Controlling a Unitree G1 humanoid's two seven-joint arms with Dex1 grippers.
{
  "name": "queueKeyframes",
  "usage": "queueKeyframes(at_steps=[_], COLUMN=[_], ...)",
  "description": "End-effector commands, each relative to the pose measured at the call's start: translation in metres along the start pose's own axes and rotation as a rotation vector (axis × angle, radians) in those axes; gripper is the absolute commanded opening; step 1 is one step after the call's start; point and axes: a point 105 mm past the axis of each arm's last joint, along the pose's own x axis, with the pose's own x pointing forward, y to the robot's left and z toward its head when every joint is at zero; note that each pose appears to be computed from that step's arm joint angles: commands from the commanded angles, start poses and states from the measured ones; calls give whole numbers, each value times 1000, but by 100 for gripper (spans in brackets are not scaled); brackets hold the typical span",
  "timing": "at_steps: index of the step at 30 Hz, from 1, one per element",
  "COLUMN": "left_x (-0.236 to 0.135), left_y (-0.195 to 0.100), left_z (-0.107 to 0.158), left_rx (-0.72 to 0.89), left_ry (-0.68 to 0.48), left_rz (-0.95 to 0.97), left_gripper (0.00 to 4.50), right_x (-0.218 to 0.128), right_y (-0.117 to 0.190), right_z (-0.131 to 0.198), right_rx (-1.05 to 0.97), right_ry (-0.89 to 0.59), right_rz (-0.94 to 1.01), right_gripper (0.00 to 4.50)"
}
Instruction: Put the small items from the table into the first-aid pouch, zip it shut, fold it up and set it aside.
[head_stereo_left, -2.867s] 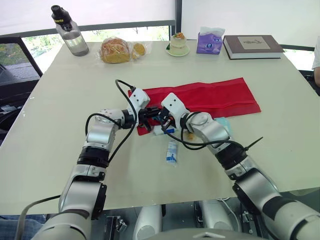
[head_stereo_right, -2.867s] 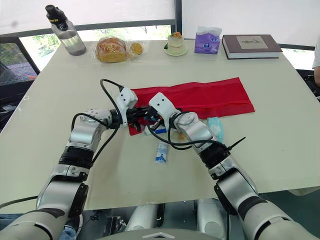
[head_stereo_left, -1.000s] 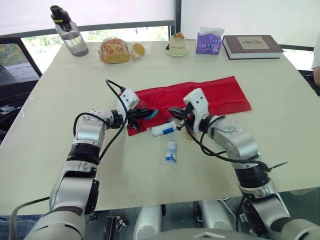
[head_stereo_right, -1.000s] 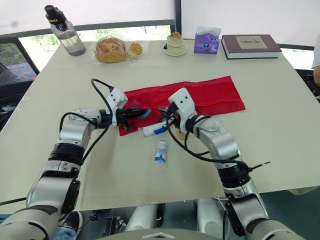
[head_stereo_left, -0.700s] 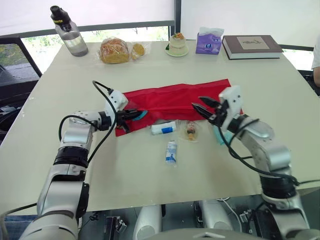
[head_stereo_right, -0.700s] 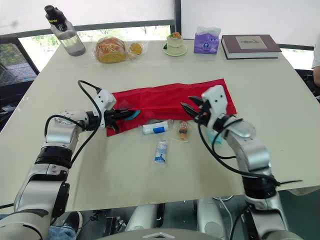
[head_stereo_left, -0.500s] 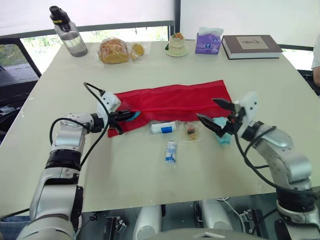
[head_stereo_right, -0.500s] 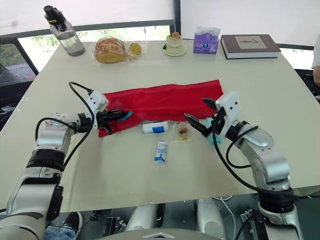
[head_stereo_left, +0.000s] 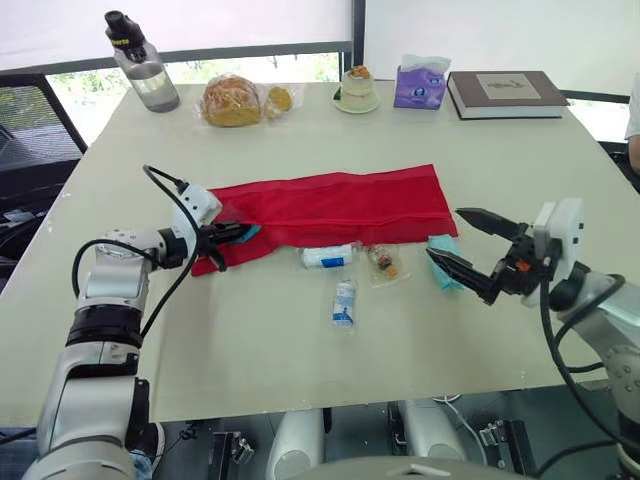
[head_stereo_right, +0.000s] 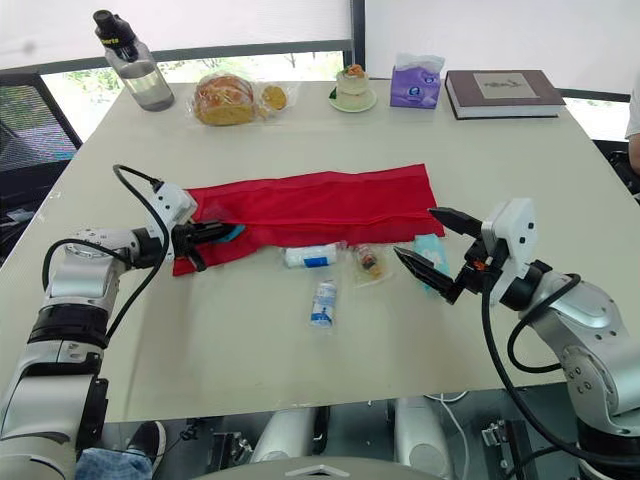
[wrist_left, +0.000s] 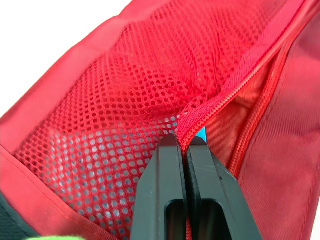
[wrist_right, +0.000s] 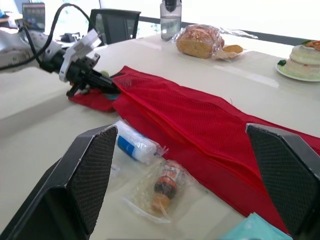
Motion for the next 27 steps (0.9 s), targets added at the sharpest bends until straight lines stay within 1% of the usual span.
queueKeyframes(at_steps=[1,4,5,6,7,13,17,22,27], left_x=[-8,-7,-6,-4,-3,17,43,66,78], left_y=[3,5,6,5,3,-15,-30,-34,-37], left_z=[25,36,39,42,44,65,68,65,71], left_rx=[66,114,129,147,157,210,282,422,450], left_ry=[-42,-46,-44,-41,-38,-70,-38,11,-18], left_rz=[-25,-37,-41,-62,-78,-176,-230,-202,-178], left_gripper=[138,286,345,389,444,448,448,448,448], right_x=[0,3,4,4,4,4,8,7,3], right_y=[1,6,7,8,9,7,12,21,22], right_z=[14,13,13,13,14,15,15,15,11], right_rx=[-57,-62,-61,-58,-56,-51,-36,20,10], right_ry=[-45,-38,-36,-35,-35,-11,7,11,37], right_rz=[-1,18,23,25,24,11,20,40,26], right_gripper=[450,450,450,450,450,450,450,450,450])
